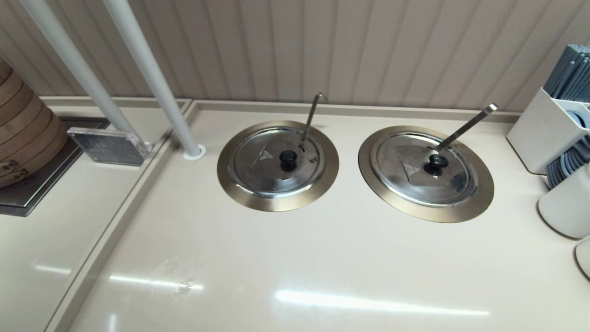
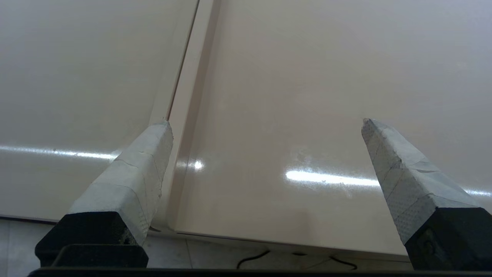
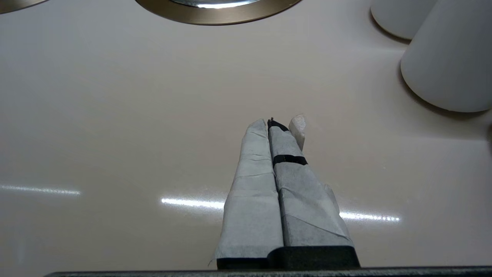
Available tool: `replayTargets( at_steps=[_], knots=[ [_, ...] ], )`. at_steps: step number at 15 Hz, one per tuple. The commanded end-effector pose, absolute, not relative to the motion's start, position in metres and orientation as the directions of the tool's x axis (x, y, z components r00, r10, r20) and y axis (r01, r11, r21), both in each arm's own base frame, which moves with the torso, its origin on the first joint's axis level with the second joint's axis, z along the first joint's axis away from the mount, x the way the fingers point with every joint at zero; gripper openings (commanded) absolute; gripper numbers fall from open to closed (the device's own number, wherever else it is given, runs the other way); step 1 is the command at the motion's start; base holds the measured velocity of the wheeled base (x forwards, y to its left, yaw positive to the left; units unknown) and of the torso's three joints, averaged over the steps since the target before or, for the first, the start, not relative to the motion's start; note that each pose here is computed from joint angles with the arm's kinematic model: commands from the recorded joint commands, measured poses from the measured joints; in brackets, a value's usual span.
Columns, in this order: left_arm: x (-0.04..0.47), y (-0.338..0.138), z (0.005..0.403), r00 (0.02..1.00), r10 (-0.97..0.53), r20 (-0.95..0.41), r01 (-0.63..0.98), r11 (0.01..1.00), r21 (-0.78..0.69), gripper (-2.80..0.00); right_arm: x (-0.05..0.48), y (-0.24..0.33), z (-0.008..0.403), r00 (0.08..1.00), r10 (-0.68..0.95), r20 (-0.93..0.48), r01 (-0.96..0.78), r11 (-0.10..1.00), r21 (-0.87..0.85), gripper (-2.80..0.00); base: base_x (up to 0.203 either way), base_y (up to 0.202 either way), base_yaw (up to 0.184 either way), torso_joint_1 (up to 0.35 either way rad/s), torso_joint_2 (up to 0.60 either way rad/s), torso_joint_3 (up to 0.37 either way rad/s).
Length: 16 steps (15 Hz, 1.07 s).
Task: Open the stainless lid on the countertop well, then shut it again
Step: Open the lid
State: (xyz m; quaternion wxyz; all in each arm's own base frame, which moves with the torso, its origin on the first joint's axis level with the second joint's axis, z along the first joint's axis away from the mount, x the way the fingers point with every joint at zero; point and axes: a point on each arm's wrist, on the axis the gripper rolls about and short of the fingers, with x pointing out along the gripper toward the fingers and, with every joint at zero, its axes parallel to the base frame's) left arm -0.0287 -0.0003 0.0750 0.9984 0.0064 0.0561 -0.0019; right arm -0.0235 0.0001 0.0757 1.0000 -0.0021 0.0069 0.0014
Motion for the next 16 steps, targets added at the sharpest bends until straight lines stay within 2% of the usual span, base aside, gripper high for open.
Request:
replayTargets(
  at_steps=[1,3,5,8,12,16],
  knots=[
    [-0.029,0.0,0.075,0.993,0.007,-0.115,-0.005,1.0,0.014,0.0,-0.023,0.0,0.076,1.0,0.003,-0.015,-0.003,1.0,-0.005,-2.8,0.0,0.0,0.0,0.0,0.0,0.0],
    [-0.031,0.0,0.085,0.997,-0.003,-0.072,0.006,0.999,0.041,0.0,-0.023,0.0,0.076,1.0,0.003,-0.015,-0.003,1.0,-0.005,-2.8,0.0,0.0,0.0,0.0,0.0,0.0],
    [-0.034,-0.001,0.119,0.999,-0.045,0.027,0.044,0.998,0.046,0.0,-0.023,0.0,0.076,1.0,0.003,-0.015,-0.003,1.0,-0.005,-2.8,0.0,0.0,0.0,0.0,0.0,0.0],
    [-0.007,-0.002,0.178,0.997,-0.072,0.018,0.072,0.997,0.033,0.0,-0.023,0.0,0.076,1.0,0.003,-0.015,-0.003,1.0,-0.005,-2.8,0.0,0.0,0.0,0.0,0.0,0.0],
    [0.079,-0.002,0.241,0.996,-0.086,0.007,0.086,0.995,-0.04,0.0,-0.023,0.0,0.076,1.0,0.003,-0.015,-0.003,1.0,-0.003,-2.8,0.0,0.0,0.0,0.0,0.0,0.0],
    [0.172,-0.025,0.256,0.975,-0.219,-0.044,0.215,0.973,-0.082,0.0,-0.023,0.0,0.076,1.0,0.002,-0.015,-0.002,1.0,-0.003,-2.8,0.0,0.0,0.0,0.0,0.0,0.0]
  ],
)
